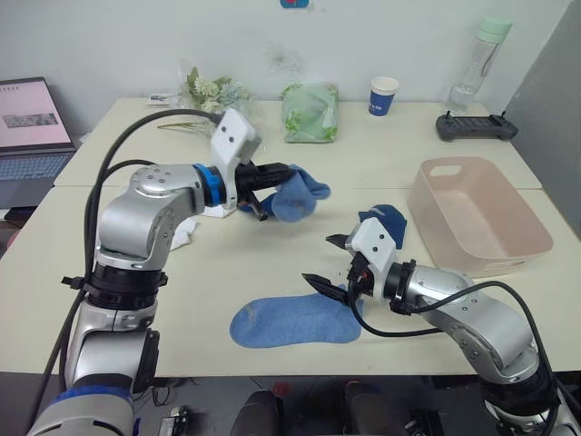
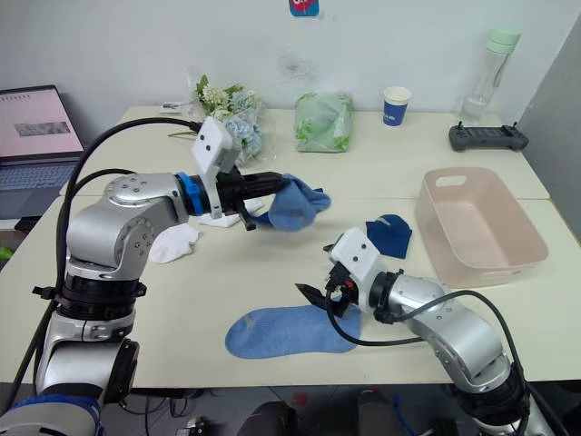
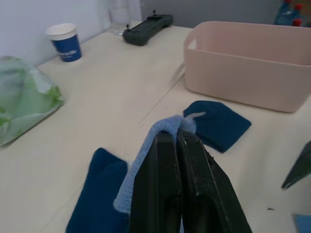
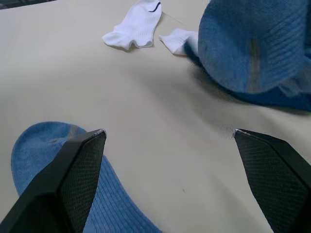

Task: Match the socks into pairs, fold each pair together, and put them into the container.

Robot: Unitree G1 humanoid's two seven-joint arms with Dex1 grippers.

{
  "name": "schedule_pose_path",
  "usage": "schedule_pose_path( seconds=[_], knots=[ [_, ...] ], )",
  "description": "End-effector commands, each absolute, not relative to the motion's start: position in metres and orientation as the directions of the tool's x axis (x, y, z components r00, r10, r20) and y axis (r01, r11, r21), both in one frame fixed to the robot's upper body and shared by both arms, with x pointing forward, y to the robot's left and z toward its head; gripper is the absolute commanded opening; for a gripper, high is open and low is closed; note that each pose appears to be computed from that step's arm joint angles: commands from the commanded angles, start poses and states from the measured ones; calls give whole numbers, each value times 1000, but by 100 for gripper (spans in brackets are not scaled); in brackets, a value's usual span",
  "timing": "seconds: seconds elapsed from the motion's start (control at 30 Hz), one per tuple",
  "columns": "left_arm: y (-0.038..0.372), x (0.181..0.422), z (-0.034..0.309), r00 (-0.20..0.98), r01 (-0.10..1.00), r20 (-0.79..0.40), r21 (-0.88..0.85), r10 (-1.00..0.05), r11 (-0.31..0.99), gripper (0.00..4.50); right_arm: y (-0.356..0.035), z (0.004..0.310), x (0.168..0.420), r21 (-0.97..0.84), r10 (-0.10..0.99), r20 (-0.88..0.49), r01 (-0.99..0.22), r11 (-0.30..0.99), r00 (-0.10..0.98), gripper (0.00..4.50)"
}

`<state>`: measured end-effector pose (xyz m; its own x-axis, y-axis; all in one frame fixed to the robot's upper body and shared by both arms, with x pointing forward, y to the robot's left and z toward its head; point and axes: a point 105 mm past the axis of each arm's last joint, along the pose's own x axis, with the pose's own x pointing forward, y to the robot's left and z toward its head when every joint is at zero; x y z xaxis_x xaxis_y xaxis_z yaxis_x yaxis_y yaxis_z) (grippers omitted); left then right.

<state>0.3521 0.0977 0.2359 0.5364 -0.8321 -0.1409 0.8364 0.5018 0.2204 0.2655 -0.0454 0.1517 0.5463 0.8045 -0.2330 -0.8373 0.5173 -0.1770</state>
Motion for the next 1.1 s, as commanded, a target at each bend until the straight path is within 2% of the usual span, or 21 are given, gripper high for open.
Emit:
schedule_pose_path(
  seconds=[0.03,0.17,0.33,0.5,0.6,0.77,0.9,1.0,1.1],
  knots=[
    [82,344,224,481,851,-160,323,-862,415,2,-54,161,261,-215,797,-214,-823,526,565,450],
    [74,342,185,445,847,-237,425,-864,319,2,-66,152,258,-221,771,-272,-817,533,576,450],
    [83,340,145,429,855,-305,439,-850,274,2,-70,148,257,-228,756,-290,-809,541,587,450],
    [90,339,140,422,859,-287,430,-860,278,2,-67,146,257,-228,759,-290,-812,538,584,450],
    [94,332,156,397,875,-249,394,-884,282,58,-66,146,259,-232,757,-290,-811,537,585,450],
    [118,321,173,416,884,-231,327,-879,333,217,-67,147,261,-237,751,-286,-803,546,595,450],
    [149,315,165,452,887,-292,244,-843,392,346,-68,145,263,-238,748,-285,-800,551,600,450],
    [159,308,152,446,893,-337,227,-829,388,445,-67,145,265,-240,748,-284,-800,550,600,450],
    [150,306,140,443,893,-340,251,-829,374,448,-67,145,268,-246,746,-282,-797,552,604,450]
  ],
)
